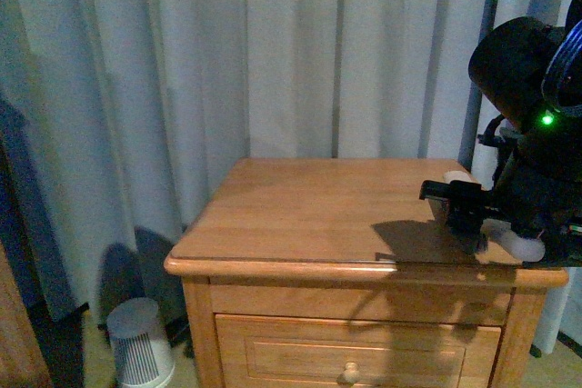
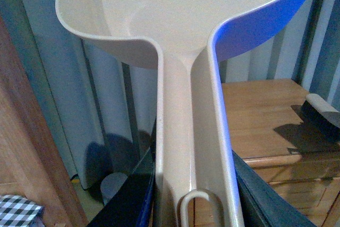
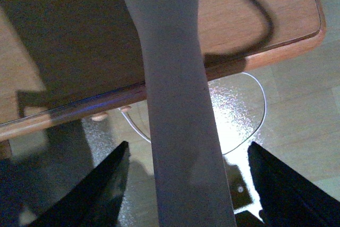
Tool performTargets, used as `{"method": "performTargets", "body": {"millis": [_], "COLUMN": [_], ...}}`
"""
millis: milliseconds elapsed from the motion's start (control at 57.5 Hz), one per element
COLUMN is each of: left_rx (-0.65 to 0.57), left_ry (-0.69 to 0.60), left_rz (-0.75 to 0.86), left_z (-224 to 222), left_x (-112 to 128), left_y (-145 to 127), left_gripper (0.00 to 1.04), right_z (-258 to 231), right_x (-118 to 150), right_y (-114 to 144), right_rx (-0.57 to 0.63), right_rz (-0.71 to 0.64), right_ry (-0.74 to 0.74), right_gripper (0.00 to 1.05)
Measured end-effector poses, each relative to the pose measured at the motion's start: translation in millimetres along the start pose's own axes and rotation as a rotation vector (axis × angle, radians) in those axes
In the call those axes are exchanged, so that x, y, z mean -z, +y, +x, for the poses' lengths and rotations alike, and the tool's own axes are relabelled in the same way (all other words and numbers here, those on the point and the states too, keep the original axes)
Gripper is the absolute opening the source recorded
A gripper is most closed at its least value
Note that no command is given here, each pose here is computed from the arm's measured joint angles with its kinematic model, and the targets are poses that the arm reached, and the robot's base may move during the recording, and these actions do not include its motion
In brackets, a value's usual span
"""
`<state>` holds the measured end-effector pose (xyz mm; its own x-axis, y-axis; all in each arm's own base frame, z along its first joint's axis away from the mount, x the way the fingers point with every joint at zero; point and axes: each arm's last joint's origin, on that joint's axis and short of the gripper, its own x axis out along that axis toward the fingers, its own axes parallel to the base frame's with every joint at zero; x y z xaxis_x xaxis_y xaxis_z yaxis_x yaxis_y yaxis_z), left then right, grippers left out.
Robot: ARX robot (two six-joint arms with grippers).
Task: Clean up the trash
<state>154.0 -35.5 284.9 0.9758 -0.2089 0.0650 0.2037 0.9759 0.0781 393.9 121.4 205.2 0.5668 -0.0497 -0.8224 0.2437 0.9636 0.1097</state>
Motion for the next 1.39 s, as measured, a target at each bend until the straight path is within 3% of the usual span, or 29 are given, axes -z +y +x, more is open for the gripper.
{"method": "performTargets", "body": {"millis": [157, 331, 574, 783, 1131, 1201, 1392], "left_rx": [0.0, 0.0, 0.0, 0.0, 0.0, 0.0, 0.0], "left_ry": [0.0, 0.0, 0.0, 0.0, 0.0, 0.0, 0.0], "left_rz": [0.0, 0.0, 0.0, 0.0, 0.0, 0.0, -0.001], "left_z": [0, 0, 0, 0, 0, 0, 0], "left_x": [0, 0, 0, 0, 0, 0, 0], "left_y": [0, 0, 0, 0, 0, 0, 0], "left_gripper": [0.28, 0.28, 0.28, 0.28, 0.28, 0.28, 0.28], "right_z": [-3, -21, -83, -138, -177, -171, -173], "right_x": [-2, -8, -1, 49, 153, 163, 160], "right_y": [0, -3, -11, -40, -104, -111, -112], "right_rx": [0.008, 0.027, 0.005, -0.055, -0.041, -0.019, -0.005], "right_rz": [-0.017, -0.066, -0.165, -0.201, -0.197, -0.195, -0.178], "right_ry": [-0.033, -0.165, -0.514, -0.749, -0.883, -0.879, -0.919], "right_gripper": [0.21, 0.19, 0.19, 0.19, 0.19, 0.19, 0.19]}}
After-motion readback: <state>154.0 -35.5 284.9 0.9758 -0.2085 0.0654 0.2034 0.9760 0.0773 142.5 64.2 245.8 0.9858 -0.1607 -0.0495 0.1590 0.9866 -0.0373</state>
